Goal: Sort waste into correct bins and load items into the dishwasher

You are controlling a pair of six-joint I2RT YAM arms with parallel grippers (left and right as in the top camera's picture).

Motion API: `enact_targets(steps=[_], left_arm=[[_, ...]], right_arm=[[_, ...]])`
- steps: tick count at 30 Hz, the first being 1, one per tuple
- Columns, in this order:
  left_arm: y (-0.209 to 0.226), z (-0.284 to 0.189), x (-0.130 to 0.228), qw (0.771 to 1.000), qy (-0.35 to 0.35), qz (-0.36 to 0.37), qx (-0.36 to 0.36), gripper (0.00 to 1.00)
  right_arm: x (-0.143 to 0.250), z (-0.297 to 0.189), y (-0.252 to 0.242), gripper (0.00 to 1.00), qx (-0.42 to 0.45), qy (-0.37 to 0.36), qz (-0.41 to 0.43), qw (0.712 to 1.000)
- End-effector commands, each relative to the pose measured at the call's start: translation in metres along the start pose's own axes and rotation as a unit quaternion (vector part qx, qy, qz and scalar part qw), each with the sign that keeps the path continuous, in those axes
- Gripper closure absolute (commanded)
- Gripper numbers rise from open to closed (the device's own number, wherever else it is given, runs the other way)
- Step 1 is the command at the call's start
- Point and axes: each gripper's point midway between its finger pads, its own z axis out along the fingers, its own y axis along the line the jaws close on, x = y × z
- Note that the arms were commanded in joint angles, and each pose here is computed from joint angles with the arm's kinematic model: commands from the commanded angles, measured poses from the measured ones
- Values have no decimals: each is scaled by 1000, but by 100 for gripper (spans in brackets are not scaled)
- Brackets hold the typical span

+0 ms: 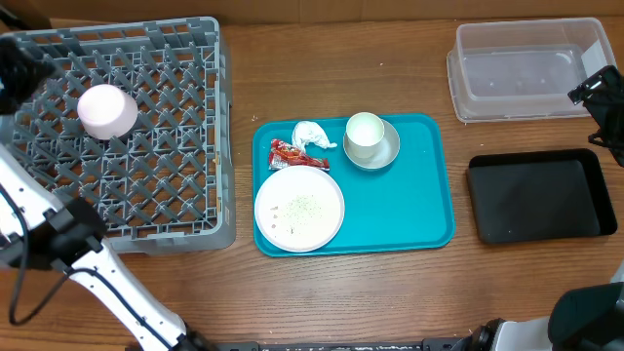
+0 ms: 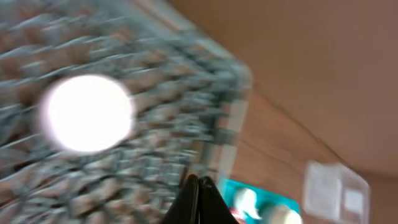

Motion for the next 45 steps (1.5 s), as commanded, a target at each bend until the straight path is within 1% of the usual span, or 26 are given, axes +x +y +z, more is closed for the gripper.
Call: enact_targets(steps=[1,3,6,8,11,13,14,15,16,18,19,21,24,26,33,37,42,45], left_arm=[[-108,-23,32,989,4,103,102,96],[-156,-26,57,978,17,153,138,96],[-209,-21,97,963,46,209,167,96],[-236,-9,123,952,69,242,174,96],[-269,17,172,937,109,293,155,93],[-283,36,207,926,135,329,125,90],[-287,46,225,920,148,348,104,83],[-290,57,245,912,163,368,83,69],[-292,65,261,904,174,385,66,51],[-295,81,295,886,197,419,32,41],[-295,87,307,878,204,432,21,30],[-298,95,331,866,219,450,9,0],[-304,101,354,857,233,460,9,0],[-308,105,362,853,235,467,15,0],[-307,109,378,846,260,464,25,0],[-303,115,392,841,290,455,35,0],[-290,141,403,836,313,450,18,0],[-288,155,406,835,314,451,15,11]], right_arm=[[-4,-4,2,0,-4,-8,1,1000],[-4,-4,2,0,-4,-8,1,1000],[-4,-4,2,0,-4,-8,1,1000],[-4,-4,2,0,-4,-8,1,1000],[-4,-4,2,0,-4,-8,1,1000],[-4,-4,2,0,-4,-8,1,1000],[-4,-4,2,0,-4,-8,1,1000],[-4,-4,2,0,-4,-8,1,1000],[-4,-4,2,0,-4,-8,1,1000],[-4,-4,2,0,-4,-8,1,1000],[-4,-4,2,0,-4,-8,1,1000],[-4,-4,2,0,-4,-8,1,1000],[-4,-4,2,0,-4,-8,1,1000],[-4,-4,2,0,-4,-8,1,1000],[-4,-4,2,0,-4,-8,1,1000],[-4,-4,2,0,-4,-8,1,1000],[-4,-4,2,0,-4,-8,1,1000],[-4,-4,2,0,-4,-8,1,1000]])
